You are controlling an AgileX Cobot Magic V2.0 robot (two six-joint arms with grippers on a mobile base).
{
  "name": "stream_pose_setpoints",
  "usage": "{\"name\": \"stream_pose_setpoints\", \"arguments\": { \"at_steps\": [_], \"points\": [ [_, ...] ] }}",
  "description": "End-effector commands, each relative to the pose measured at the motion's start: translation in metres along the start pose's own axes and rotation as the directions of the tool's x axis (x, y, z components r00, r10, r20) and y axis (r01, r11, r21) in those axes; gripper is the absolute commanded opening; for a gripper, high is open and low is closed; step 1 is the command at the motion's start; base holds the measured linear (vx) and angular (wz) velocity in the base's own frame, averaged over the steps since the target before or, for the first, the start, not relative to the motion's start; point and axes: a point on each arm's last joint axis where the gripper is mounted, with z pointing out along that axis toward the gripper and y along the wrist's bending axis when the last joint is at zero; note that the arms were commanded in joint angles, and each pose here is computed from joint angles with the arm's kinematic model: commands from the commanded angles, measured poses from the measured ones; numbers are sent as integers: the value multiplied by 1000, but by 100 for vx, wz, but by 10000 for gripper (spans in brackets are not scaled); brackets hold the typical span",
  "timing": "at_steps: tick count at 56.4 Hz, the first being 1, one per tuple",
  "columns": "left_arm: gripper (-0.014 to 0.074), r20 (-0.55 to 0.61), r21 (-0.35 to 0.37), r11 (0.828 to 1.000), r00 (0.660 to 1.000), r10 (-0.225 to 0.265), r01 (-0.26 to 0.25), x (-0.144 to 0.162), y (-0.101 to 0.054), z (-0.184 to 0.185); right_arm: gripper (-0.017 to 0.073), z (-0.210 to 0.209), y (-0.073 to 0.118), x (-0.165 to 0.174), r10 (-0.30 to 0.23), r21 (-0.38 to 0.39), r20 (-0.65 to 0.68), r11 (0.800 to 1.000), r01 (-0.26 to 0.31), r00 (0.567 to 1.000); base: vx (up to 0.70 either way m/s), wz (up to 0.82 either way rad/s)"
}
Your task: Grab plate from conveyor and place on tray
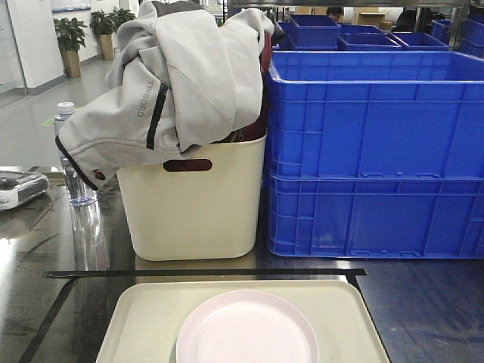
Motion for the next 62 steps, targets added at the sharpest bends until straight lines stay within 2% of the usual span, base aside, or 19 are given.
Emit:
{"name": "stream_pose_setpoints", "arguments": {
  "at_steps": [1,5,6,11,16,22,27,62],
  "points": [
    [3,84,1,1000,996,1,-1,-1,0,0,-12,-2,0,-16,-14,-3,99,1000,14,995,0,0],
    [3,84,1,1000,996,1,-1,-1,0,0,-12,-2,0,-15,-10,-5,95,1000,10,995,0,0],
    [3,84,1,1000,996,1,-1,-1,0,0,-12,-5,-5,4,15,52,224,998,-28,974,0,0],
    [3,84,1,1000,996,1,-1,-1,0,0,-12,-3,-10,32,61,120,331,987,-107,941,0,0],
    [3,84,1,1000,996,1,-1,-1,0,0,-12,-4,-14,61,51,187,407,973,-138,912,0,0],
    [3,84,1,1000,996,1,-1,-1,0,0,-12,-5,-13,83,28,220,435,966,-136,900,0,0],
    [3,82,1,1000,997,1,-1,-1,0,0,-12,-7,-12,88,29,227,395,965,-128,918,0,0],
    [3,75,1,1000,997,1,-1,0,0,0,-12,-6,-12,90,40,223,376,966,-132,926,0,0]
  ]
}}
